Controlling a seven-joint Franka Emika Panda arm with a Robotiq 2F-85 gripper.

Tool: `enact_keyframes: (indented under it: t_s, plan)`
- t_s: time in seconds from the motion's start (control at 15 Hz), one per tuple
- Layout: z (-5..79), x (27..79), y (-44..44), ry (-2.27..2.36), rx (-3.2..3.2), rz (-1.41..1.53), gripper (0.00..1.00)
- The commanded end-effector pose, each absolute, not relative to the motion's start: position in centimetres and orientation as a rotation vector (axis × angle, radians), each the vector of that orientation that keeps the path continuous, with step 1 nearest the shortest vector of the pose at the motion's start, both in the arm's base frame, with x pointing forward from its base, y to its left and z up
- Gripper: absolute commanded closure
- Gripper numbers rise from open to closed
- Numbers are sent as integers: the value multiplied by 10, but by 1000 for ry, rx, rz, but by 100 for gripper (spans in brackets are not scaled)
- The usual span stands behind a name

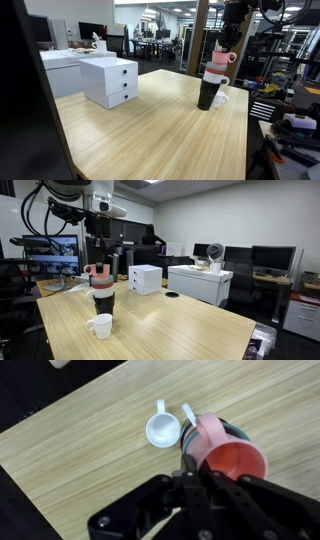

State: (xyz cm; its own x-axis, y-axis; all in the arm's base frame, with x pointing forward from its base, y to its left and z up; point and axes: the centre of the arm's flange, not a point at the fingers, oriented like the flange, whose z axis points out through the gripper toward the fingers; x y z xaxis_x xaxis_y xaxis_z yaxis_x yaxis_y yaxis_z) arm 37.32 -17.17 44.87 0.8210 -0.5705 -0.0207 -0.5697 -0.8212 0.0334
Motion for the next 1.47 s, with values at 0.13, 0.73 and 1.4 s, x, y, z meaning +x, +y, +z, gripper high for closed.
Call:
enact_keyframes:
  t_s: [0.13, 0.73, 1.4]
  plan:
    - [434, 375, -175, -941, 2982, -34, 95]
    - [423, 381, -172, -929, 2990, -35, 68]
    - [434, 383, -170, -932, 3001, 14, 0]
